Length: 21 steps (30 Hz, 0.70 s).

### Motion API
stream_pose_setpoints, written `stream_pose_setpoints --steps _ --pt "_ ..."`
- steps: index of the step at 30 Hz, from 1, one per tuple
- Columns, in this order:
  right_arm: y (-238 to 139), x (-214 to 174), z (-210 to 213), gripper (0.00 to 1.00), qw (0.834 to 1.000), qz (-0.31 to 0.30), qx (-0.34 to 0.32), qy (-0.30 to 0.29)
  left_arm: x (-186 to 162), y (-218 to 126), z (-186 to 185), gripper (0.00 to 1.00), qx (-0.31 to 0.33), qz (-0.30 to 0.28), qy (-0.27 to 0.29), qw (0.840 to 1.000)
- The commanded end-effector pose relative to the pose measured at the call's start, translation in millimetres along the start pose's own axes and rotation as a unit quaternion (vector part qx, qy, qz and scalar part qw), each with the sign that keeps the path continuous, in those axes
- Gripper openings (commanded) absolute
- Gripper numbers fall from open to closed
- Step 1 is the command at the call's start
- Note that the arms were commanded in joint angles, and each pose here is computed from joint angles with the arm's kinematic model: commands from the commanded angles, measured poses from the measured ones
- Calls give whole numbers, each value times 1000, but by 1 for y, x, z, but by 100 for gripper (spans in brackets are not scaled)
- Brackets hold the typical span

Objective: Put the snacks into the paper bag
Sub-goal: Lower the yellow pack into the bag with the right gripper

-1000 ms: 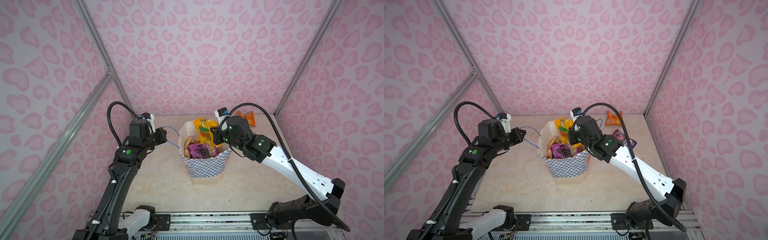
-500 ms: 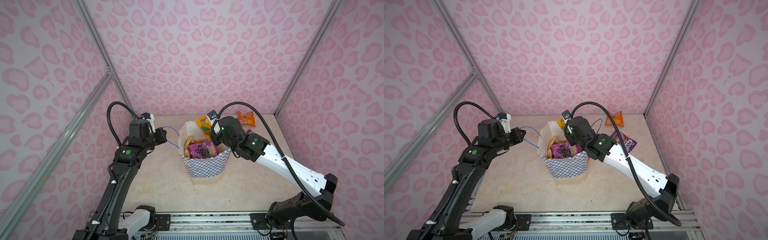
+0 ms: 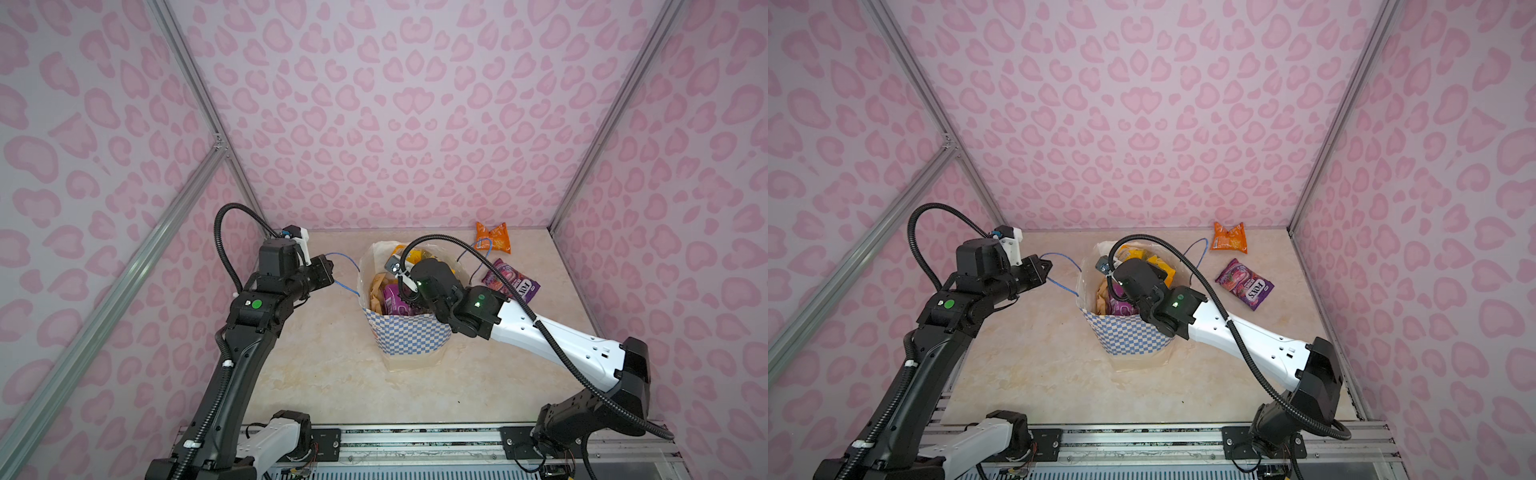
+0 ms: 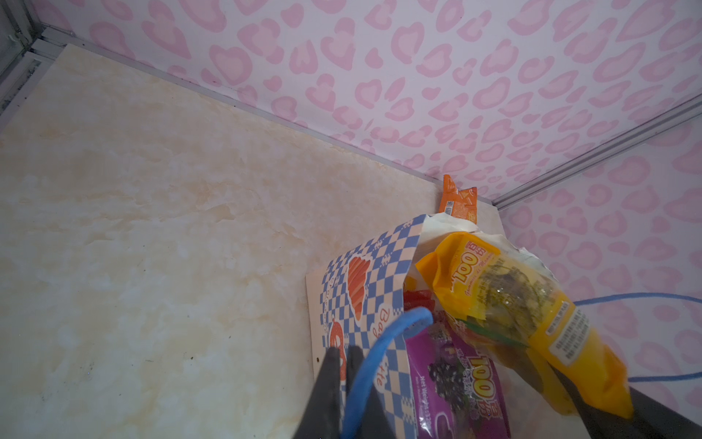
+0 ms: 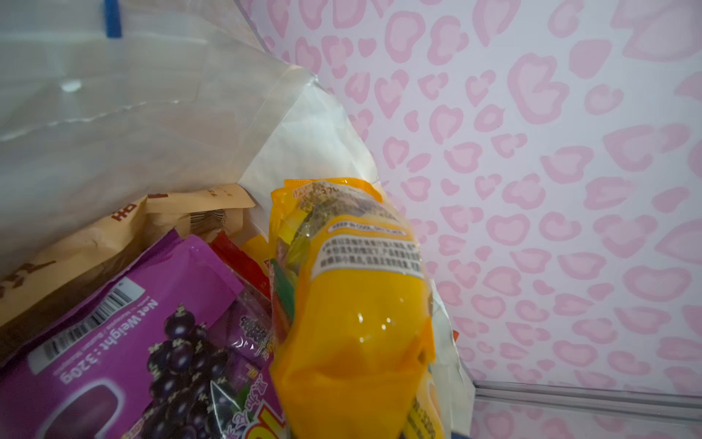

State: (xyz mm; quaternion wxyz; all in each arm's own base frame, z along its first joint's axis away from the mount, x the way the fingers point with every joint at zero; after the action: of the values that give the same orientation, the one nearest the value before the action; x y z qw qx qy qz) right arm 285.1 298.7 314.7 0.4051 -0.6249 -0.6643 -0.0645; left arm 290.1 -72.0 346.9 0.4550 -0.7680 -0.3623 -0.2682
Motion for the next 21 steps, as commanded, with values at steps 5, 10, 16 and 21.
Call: stream_pose_setpoints --steps 5,10,16,21 --pt "0 2 -15 1 994 4 -71 -83 6 0 -1 10 -2 -15 5 1000" --pt "-7 3 0 3 996 -5 25 -91 6 -1 -3 10 -6 -15 6 1000" --pt "-3 0 22 5 987 34 125 -99 6 -2 -3 10 -9 -15 6 1000" --pt "12 -5 31 6 981 87 130 -114 7 -4 -2 10 -4 -19 6 1000"
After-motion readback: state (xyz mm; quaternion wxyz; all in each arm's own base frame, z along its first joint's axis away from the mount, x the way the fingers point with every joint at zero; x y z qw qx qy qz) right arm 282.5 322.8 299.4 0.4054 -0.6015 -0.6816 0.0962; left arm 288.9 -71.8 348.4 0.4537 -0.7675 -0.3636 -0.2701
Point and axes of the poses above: each gripper's point midway between its finger pads, its own y axis out along the fingers, its own z axis along the line the jaws close on, x = y × z, the point moved 5 cm from there along -y, back along the fingers, and after that the axes turned 4 degrees about y, right-handed, at the moved point
